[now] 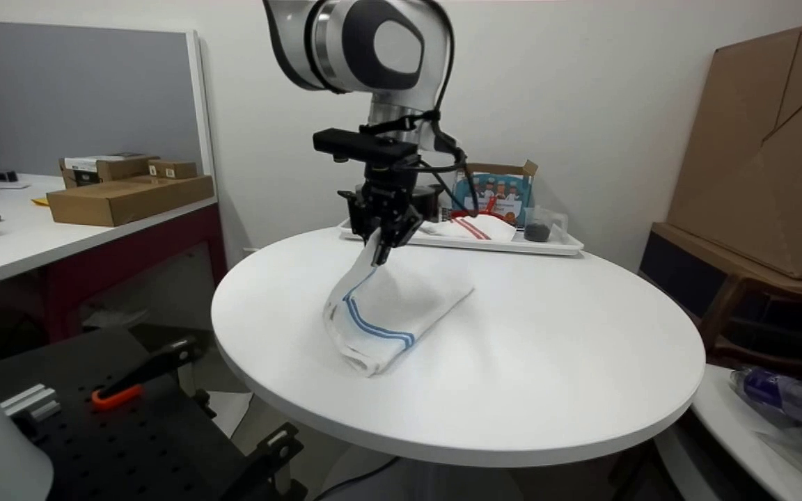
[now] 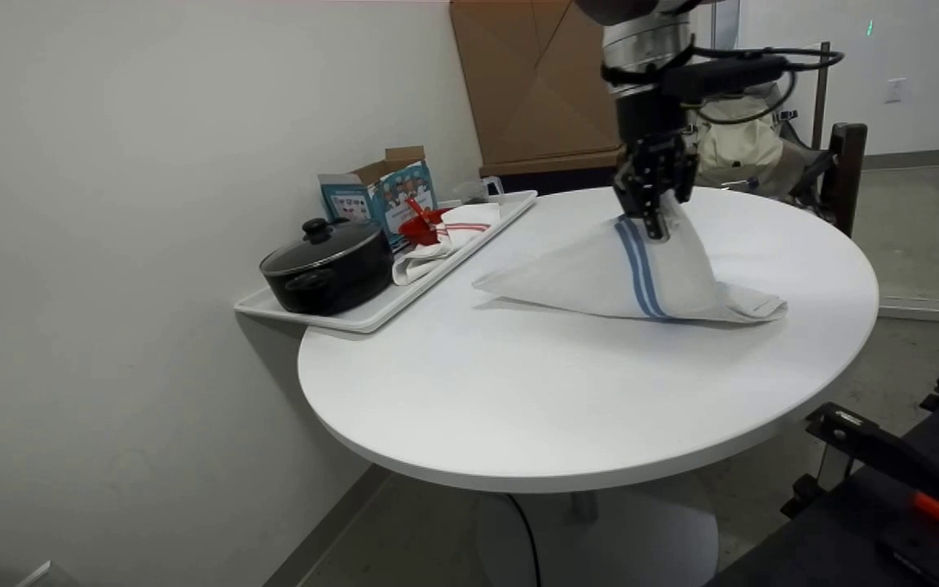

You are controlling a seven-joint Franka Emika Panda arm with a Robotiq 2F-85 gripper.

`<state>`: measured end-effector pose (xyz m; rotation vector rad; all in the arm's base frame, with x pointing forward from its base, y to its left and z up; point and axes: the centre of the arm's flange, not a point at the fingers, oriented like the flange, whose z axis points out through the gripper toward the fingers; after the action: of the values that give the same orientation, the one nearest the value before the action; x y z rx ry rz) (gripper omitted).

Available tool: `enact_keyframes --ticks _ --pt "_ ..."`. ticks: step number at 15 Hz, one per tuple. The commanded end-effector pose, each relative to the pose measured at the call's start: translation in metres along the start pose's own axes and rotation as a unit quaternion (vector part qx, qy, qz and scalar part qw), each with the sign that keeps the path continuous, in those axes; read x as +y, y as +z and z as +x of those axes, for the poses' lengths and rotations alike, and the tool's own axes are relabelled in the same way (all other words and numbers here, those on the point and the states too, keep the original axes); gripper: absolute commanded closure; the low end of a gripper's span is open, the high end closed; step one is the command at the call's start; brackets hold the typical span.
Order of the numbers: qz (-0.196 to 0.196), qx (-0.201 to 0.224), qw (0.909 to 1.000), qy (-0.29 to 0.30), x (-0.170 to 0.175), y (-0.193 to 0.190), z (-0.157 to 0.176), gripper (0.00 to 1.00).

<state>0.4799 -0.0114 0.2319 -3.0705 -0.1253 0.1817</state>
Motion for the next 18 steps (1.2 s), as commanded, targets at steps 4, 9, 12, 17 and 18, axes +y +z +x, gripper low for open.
enact_keyframes --ticks 4,9,12,17,18 --pt "0.094 -0.04 0.9818 0.16 0.145 0.031 -0.06 0.94" --pt "0.123 -0.064 0.9665 0.216 0.177 0.061 -0.088 0.94" --pt "0.109 -0.071 0.9688 0.211 0.174 0.063 -0.082 0.94" --pt "0.083 -0.056 0.9768 0.189 0.167 0.036 -0.057 0.94" --pt "0.074 -0.051 0.9782 0.187 0.168 0.029 -0.052 0.94"
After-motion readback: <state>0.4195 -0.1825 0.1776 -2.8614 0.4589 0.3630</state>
